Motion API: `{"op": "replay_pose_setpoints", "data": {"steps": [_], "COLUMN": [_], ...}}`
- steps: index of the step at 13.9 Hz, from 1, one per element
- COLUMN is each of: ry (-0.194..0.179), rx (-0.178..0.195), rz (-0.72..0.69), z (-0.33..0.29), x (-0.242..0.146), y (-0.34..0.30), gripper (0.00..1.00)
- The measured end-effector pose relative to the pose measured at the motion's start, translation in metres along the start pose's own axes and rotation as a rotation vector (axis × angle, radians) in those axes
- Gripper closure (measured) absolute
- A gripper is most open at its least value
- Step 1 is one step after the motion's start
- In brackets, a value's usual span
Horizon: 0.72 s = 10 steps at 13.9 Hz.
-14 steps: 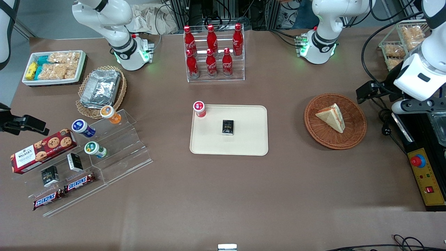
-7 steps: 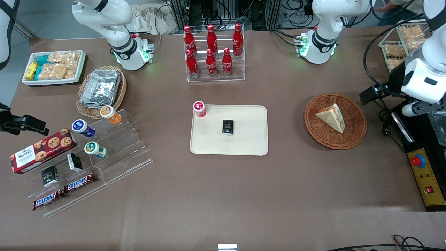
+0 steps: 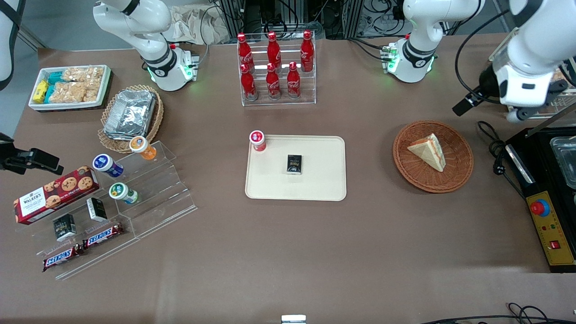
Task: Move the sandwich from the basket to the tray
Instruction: 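Move the left gripper over the wicker basket toward the wrapped sandwich, then lower the open left gripper onto the sandwich in the basket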
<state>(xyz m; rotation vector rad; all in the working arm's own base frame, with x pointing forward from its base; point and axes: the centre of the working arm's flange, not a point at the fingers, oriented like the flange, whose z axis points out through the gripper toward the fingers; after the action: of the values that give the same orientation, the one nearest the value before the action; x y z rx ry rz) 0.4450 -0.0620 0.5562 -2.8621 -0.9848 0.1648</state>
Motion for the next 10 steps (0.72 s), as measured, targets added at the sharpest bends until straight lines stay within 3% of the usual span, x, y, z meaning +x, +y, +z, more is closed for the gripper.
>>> {"op": "replay_pose_setpoints", "data": {"steps": [6,10], "ry": [0.002,-0.012], "rx": [-0.013,-0.019], "rz": [-0.087,-0.144], "z": [0.062,0.138], "x": [0.019,0.040], "y": [-0.021,-0.003], "gripper": [0.00,0.00]}}
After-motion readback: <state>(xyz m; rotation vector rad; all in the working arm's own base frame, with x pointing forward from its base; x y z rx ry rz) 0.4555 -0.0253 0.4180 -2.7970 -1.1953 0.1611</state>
